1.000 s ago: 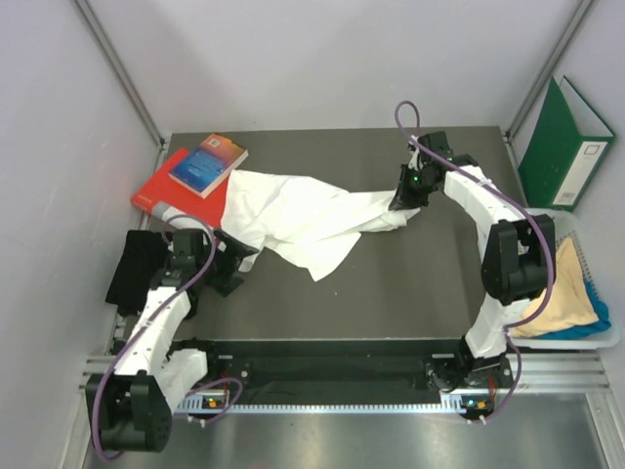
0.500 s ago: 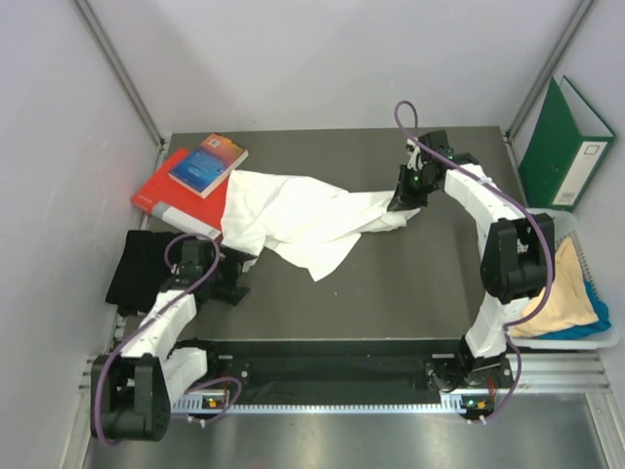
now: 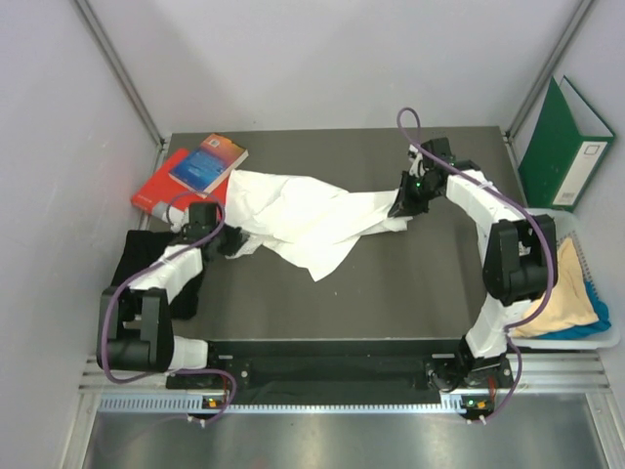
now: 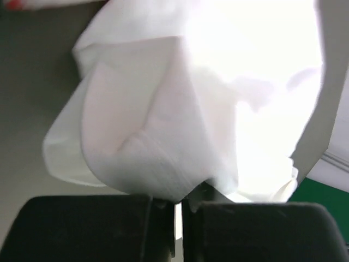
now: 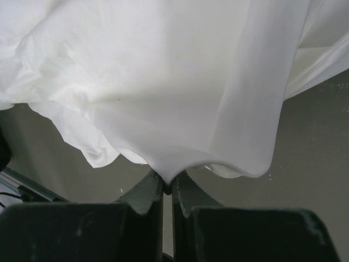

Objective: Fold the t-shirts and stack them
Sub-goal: Flatten out the tshirt

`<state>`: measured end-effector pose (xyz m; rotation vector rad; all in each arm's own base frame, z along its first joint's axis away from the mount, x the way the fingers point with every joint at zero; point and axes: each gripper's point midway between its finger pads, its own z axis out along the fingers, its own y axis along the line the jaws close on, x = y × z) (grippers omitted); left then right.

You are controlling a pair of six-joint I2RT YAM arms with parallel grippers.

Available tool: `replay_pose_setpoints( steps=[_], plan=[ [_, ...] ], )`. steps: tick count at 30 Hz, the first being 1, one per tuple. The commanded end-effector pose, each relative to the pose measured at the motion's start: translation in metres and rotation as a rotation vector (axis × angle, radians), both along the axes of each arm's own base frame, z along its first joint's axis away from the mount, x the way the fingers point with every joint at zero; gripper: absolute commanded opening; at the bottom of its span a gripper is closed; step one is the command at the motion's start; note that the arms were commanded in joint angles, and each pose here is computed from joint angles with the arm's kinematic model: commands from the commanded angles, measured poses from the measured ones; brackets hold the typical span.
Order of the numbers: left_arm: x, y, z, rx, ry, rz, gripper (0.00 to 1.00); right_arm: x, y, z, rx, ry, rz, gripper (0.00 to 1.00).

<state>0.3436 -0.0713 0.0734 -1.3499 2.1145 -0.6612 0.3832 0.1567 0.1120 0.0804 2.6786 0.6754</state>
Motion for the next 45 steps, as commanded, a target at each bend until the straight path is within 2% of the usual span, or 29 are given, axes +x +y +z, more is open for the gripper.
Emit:
replay_pose_setpoints(
  steps=[1,3,4,8,13,21,22,24,25,31,36,42,45],
  plan=[
    [0.049,0.017,0.068,0.164,-0.174,-0.027,0.0,0.004,-0.001,0.032,0.034,-0.107,-0.015,0.0],
    [0.053,0.025,0.088,0.247,-0.193,-0.05,0.0,0.005,-0.004,0.041,0.032,-0.134,-0.024,0.0],
    [0.064,0.028,0.116,0.275,-0.242,-0.05,0.0,0.007,-0.006,0.048,0.032,-0.153,-0.035,0.0],
    [0.08,0.04,0.178,0.417,-0.361,-0.082,0.0,0.018,-0.013,0.084,0.036,-0.246,-0.067,0.0],
    [0.092,0.047,0.245,0.52,-0.46,-0.106,0.0,0.031,-0.024,0.147,0.025,-0.398,-0.102,0.0],
    [0.075,0.054,0.33,0.644,-0.605,-0.124,0.0,0.016,-0.038,0.248,-0.005,-0.645,-0.102,0.0],
    [0.066,0.055,0.355,0.661,-0.654,-0.113,0.0,0.011,-0.04,0.262,-0.014,-0.686,-0.093,0.0],
    [0.054,0.06,0.376,0.714,-0.676,-0.117,0.0,-0.006,-0.044,0.29,-0.015,-0.76,-0.097,0.0],
    [0.042,0.062,0.403,0.738,-0.728,-0.103,0.0,-0.014,-0.047,0.304,-0.022,-0.799,-0.09,0.0],
    [-0.018,0.069,0.479,0.873,-0.846,-0.109,0.0,-0.078,-0.065,0.381,-0.064,-1.011,-0.091,0.0],
    [-0.061,0.064,0.514,0.898,-0.937,-0.13,0.0,-0.136,-0.082,0.43,-0.055,-1.15,-0.154,0.0],
    [-0.123,0.068,0.559,0.939,-1.071,-0.071,0.0,-0.202,-0.098,0.475,-0.014,-1.269,-0.225,0.0],
    [-0.143,0.07,0.579,0.941,-1.134,-0.034,0.0,-0.22,-0.103,0.48,-0.007,-1.286,-0.243,0.0]
  ],
)
